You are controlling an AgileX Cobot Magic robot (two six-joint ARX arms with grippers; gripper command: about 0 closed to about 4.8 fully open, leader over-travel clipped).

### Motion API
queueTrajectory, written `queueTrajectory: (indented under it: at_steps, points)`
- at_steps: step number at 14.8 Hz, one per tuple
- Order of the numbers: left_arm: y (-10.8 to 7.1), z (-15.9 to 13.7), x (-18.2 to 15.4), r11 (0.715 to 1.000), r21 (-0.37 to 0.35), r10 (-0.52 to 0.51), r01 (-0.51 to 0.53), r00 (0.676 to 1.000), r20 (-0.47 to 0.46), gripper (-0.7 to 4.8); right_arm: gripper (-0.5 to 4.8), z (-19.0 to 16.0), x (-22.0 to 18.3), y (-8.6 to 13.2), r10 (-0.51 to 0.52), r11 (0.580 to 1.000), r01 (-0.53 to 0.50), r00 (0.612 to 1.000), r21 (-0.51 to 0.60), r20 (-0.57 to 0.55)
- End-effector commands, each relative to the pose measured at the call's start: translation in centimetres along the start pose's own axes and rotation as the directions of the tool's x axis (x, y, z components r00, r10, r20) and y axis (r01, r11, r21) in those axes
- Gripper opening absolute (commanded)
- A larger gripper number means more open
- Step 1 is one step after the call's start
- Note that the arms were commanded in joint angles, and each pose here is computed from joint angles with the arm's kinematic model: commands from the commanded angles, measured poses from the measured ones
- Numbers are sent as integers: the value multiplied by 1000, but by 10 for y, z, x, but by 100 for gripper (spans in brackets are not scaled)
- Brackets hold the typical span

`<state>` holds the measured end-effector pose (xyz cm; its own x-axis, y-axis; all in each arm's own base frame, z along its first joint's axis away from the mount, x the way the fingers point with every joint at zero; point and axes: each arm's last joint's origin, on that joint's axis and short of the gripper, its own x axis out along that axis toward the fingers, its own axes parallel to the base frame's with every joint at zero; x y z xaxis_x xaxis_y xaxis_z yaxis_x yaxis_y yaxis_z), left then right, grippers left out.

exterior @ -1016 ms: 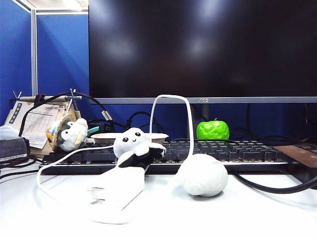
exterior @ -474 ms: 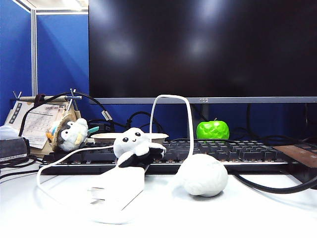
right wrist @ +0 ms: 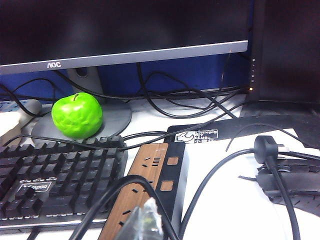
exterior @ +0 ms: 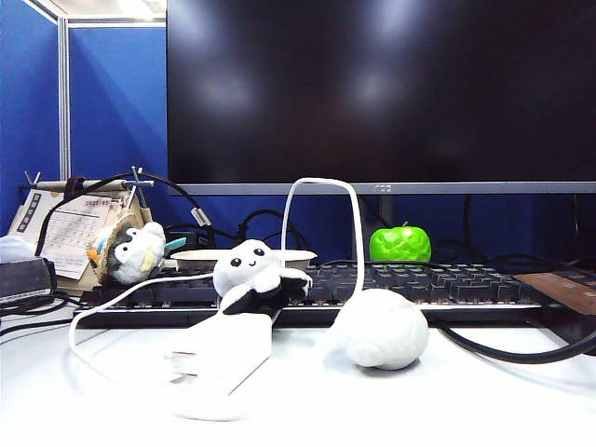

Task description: Identity fluffy octopus among items on the table, put them into the paper lunch box.

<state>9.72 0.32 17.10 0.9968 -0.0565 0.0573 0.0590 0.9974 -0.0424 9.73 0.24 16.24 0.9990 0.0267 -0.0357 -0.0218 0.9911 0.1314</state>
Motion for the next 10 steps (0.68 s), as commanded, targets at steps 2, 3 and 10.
queueTrajectory:
  at_steps: [2,3,10]
  points:
    - [-7,2,-1,951,-187,-251,248,968,4,-5,-1,1,0,2,73,997,-73,997,2,14]
    - [-8,2,-1,930,-266,-265,255,964,1,-4,-1,1,0,4,125,992,-125,992,6,7]
    - [-12,6,-3,754,-559,-411,344,911,6,-4,-1,9,-4,12,369,897,-356,929,263,-2]
